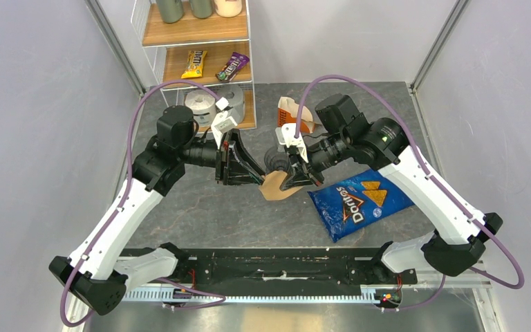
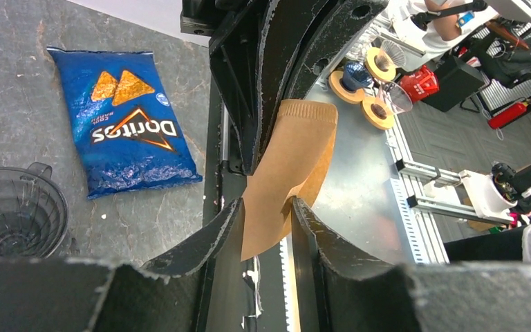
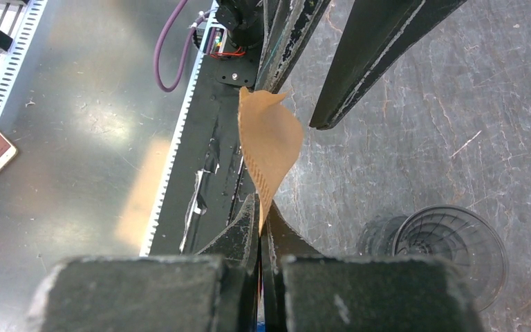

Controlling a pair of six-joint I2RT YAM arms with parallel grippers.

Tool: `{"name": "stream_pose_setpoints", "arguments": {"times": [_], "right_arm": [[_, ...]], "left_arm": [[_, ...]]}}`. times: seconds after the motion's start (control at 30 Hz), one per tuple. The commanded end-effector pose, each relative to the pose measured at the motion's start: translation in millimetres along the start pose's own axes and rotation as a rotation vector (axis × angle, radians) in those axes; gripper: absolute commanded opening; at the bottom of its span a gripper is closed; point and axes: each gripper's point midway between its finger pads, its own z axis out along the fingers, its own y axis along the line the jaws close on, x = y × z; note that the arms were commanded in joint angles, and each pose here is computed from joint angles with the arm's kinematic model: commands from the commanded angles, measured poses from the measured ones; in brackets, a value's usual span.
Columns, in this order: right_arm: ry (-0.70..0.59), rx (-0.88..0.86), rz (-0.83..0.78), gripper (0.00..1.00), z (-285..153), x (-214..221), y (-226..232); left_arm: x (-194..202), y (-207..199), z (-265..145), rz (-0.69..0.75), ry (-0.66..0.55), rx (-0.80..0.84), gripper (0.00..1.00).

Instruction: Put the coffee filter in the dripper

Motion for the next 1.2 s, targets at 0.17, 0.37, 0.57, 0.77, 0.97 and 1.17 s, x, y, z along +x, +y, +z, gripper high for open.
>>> {"name": "stream_pose_setpoints", "arguments": {"times": [0.17, 0.37, 0.57, 0.77, 0.97, 1.17], "right_arm": [[-0.034, -0.018, -0.002, 0.00, -3, -13, 6], [-0.036, -0.021, 0.001, 0.00, -2, -14, 5], [-0.031, -0.021, -0.001, 0.00, -2, -12, 5], [-0.009, 0.016, -0.022, 0.08, -5, -9, 1], [-0.006, 0.241, 0.049, 0.91, -25, -9, -43], [-0.092, 0.599, 0.228, 0.97, -84, -14, -102]], "left_arm": [[-12, -11, -1, 0.099, -0.016, 0.031, 0.34], [-11, -18, 0, 0.105, -0.009, 0.087, 0.24], [-11, -26, -1, 0.114, -0.014, 0.127, 0.02], [-15, -17, 0, 0.055, -0.047, 0.056, 0.02], [-25, 8, 3, -0.043, -0.104, -0.069, 0.02], [-42, 43, -1, -0.100, -0.217, -0.226, 0.02]]}}
